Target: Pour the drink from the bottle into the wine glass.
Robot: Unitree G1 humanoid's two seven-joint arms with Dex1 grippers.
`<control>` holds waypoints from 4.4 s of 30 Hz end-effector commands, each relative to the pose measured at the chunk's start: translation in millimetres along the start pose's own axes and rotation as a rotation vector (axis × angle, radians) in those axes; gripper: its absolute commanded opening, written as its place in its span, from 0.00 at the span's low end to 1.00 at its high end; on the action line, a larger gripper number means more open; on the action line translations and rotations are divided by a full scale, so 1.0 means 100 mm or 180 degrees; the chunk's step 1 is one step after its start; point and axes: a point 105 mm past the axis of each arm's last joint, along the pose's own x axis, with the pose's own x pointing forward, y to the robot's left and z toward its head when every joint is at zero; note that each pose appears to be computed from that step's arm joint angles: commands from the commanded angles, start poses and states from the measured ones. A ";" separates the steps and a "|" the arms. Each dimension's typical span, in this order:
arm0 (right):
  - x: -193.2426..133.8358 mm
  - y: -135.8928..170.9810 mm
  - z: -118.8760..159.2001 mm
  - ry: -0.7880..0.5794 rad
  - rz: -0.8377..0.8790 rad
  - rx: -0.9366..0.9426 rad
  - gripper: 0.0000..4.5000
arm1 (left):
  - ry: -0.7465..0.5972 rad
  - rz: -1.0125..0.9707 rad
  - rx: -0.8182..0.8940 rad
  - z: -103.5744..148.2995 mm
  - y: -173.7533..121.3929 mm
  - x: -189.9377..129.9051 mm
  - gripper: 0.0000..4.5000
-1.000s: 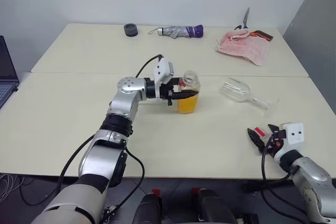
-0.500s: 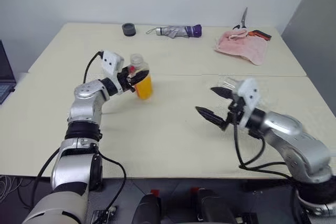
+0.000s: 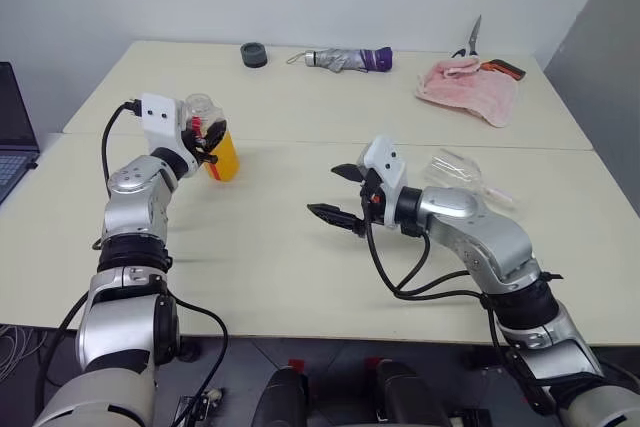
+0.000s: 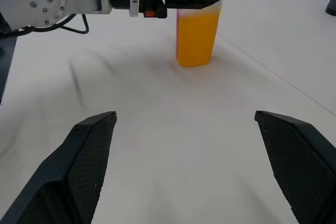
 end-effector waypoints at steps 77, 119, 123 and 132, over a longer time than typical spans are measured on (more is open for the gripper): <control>-1.69 -1.74 -0.65 0.3025 -0.0763 -0.0319 1.00 | -0.0468 -0.3567 0.0857 -0.01 -2.17 -0.92 1.00; 0.38 -1.00 -0.25 -0.0400 -0.1113 0.0438 0.05 | 0.0049 -0.2415 0.0446 -0.02 -1.25 -1.00 1.00; 0.45 -0.88 -0.39 -0.0524 -0.1174 0.0545 0.05 | 0.0069 -0.2408 0.0515 0.02 -1.22 -1.01 1.00; 0.13 -0.75 -0.65 -0.0604 -0.1157 0.0529 0.05 | 0.0104 -0.2408 0.0543 0.02 -1.18 -0.99 1.00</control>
